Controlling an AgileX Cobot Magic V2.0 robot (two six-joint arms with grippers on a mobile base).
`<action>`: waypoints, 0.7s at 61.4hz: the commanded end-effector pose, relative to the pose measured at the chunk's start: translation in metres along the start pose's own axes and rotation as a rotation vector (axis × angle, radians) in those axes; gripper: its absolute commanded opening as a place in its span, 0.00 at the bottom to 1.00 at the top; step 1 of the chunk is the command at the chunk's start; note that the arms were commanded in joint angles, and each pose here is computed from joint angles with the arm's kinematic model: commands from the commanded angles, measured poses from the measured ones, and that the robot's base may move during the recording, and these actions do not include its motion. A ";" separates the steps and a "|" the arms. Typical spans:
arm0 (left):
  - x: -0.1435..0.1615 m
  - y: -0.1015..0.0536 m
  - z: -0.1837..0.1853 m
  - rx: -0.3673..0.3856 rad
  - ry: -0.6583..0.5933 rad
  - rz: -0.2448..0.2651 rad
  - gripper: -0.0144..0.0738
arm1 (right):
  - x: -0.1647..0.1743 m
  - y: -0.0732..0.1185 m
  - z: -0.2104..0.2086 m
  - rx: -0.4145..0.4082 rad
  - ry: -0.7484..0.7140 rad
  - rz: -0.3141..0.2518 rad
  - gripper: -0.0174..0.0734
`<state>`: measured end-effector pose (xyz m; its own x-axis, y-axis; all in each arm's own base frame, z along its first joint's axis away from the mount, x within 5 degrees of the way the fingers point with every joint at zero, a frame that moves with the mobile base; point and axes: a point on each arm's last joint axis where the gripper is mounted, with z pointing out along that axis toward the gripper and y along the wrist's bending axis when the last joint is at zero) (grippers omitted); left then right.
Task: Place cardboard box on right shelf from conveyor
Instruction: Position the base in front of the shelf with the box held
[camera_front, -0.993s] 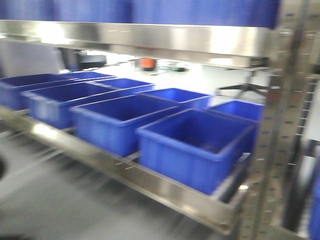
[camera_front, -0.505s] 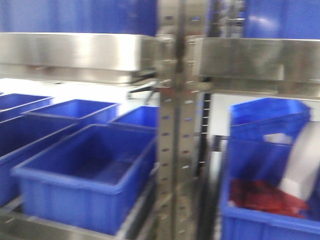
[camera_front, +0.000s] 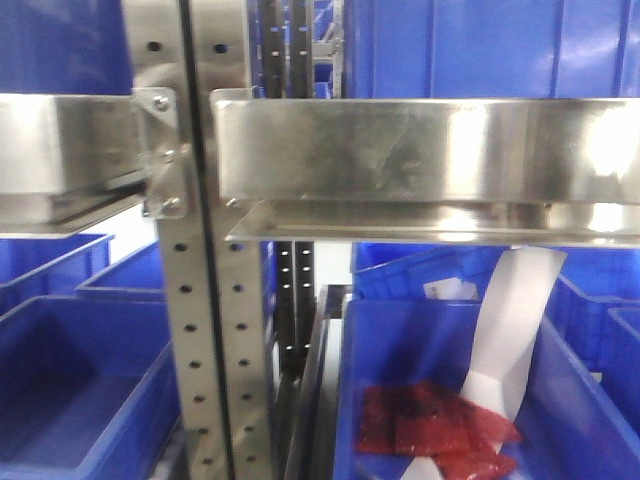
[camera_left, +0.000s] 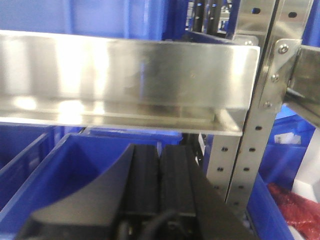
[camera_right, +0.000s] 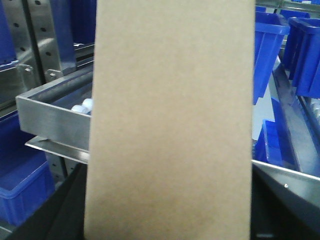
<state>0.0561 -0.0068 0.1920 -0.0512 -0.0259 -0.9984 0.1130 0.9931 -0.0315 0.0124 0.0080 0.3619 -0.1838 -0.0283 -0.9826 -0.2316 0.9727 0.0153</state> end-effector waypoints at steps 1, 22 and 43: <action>-0.006 -0.001 -0.001 0.016 -0.090 -0.006 0.03 | -0.015 -0.001 -0.002 0.013 -0.105 -0.008 0.35; -0.006 -0.001 -0.001 0.020 -0.090 -0.006 0.03 | -0.015 -0.001 -0.002 0.013 -0.105 -0.008 0.35; -0.006 -0.001 -0.001 0.020 -0.089 -0.006 0.03 | -0.016 -0.001 -0.002 0.013 -0.109 -0.008 0.35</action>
<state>0.0560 -0.0078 0.1920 -0.0516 -0.0250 -0.9984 0.1311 0.9909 -0.0315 0.0124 0.0080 0.3619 -0.1838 -0.0283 -0.9826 -0.2316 0.9727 0.0153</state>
